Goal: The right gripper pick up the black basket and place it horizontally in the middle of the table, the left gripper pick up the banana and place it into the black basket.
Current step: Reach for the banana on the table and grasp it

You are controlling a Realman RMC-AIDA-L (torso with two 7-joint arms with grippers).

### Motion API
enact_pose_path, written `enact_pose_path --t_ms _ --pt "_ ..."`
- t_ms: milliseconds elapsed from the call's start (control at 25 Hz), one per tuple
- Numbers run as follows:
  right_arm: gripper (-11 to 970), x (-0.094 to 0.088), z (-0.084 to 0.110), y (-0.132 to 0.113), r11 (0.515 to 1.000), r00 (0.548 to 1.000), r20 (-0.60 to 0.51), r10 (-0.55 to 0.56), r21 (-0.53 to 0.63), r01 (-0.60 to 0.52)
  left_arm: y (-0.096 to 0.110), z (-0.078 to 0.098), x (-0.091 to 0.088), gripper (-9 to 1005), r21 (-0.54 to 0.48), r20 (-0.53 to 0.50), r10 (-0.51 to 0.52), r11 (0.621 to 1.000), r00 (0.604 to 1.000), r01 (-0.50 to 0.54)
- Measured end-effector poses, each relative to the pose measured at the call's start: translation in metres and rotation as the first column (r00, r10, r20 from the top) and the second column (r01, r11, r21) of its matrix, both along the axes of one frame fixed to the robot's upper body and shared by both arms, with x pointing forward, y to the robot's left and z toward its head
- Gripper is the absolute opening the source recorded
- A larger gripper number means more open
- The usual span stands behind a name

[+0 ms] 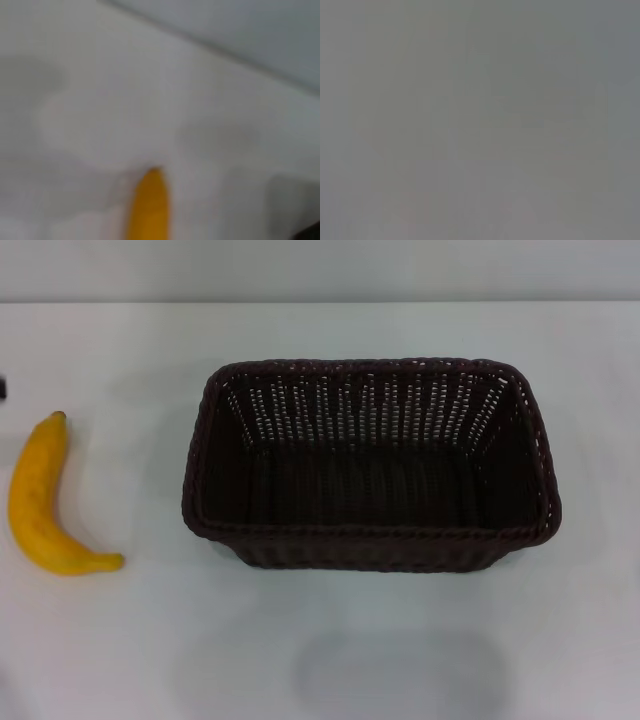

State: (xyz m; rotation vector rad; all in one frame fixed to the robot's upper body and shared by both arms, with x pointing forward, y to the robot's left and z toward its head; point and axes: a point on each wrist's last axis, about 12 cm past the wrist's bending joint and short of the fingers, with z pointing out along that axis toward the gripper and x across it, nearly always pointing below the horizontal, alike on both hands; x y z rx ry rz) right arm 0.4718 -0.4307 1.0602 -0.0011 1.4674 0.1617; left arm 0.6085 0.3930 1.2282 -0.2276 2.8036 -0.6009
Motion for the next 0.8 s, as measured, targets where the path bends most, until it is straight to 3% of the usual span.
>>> enact_pose_path --t_ms 200,560,800 --pt "320 0.003 -0.004 0.005 0.999 1.000 -0.007 -0.002 -0.037 0.002 -0.020 -0.017 0.006 747 0.137 -0.122 -0.032 0.989 0.992 0.049" --pt "320 0.008 -0.007 0.011 0.999 1.000 -0.021 0.009 -0.042 -0.010 -0.041 -0.066 0.002 742 0.128 -0.195 -0.037 0.990 0.980 0.063" --pt "320 0.012 -0.007 0.011 0.999 0.999 -0.032 0.007 -0.046 -0.009 -0.040 -0.079 -0.004 738 0.143 -0.216 -0.017 0.989 0.976 0.049"
